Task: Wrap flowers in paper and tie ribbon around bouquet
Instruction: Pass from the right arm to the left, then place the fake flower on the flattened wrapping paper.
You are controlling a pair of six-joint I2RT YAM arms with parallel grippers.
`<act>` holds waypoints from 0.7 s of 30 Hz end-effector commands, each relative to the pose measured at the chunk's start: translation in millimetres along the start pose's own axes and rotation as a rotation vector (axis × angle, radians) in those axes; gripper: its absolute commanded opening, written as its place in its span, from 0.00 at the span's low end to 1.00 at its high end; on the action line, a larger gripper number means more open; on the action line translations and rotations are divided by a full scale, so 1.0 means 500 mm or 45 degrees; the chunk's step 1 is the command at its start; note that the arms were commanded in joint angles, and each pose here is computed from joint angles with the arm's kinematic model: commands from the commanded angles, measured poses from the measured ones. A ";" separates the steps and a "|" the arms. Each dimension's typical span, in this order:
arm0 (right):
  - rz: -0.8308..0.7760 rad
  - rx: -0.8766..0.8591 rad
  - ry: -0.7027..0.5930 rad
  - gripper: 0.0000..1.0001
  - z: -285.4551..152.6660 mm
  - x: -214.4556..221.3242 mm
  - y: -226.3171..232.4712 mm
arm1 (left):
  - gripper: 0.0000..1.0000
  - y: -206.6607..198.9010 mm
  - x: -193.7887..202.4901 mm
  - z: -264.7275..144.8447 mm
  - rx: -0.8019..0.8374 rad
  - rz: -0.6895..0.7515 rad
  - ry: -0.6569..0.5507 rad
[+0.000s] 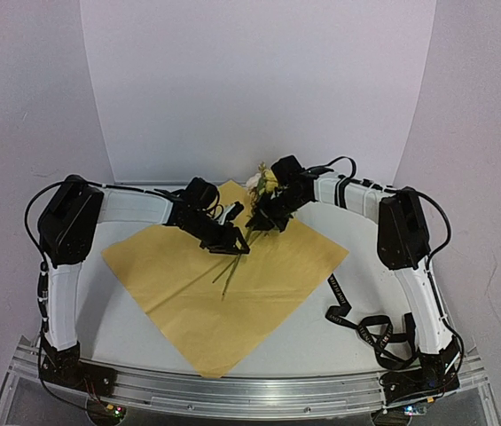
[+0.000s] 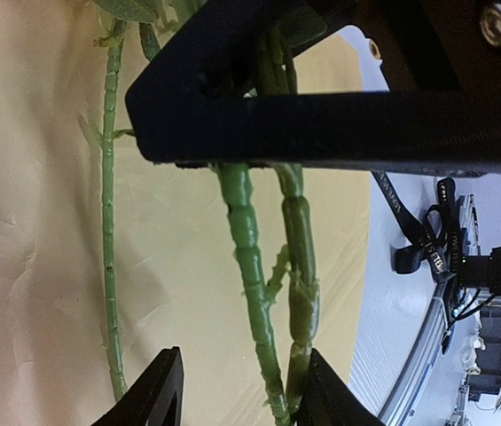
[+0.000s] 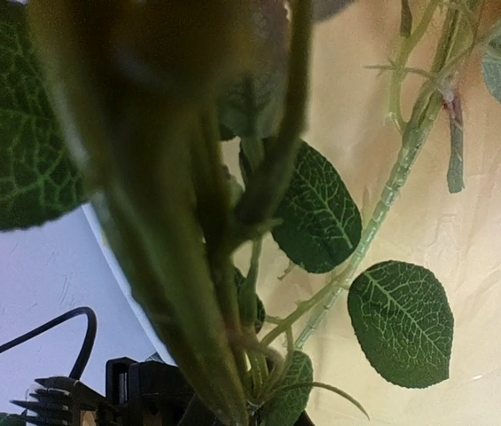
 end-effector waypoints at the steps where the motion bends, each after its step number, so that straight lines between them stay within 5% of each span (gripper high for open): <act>1: -0.055 -0.013 -0.040 0.00 -0.010 -0.004 0.016 | 0.40 -0.007 -0.024 0.012 -0.064 0.032 -0.043; 7: -0.139 0.052 -0.018 0.39 -0.044 0.022 0.001 | 0.01 0.010 -0.042 0.018 -0.124 0.008 -0.109; 11: -0.229 0.190 -0.039 0.62 -0.094 0.054 -0.057 | 0.00 0.014 -0.062 0.012 -0.154 0.007 -0.188; 21: -0.223 0.345 -0.054 0.81 -0.166 0.097 -0.205 | 0.00 0.037 -0.085 0.016 -0.274 0.050 -0.224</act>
Point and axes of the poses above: each gripper's point midway between its finger pads, its own z axis out along the fingers, its own y axis along the line the jaws close on, x = y × z, the point moved 2 cm from there along -z, back along the fingers, and after that the axes turned 10 degrees about -z, right-handed, at the moved point
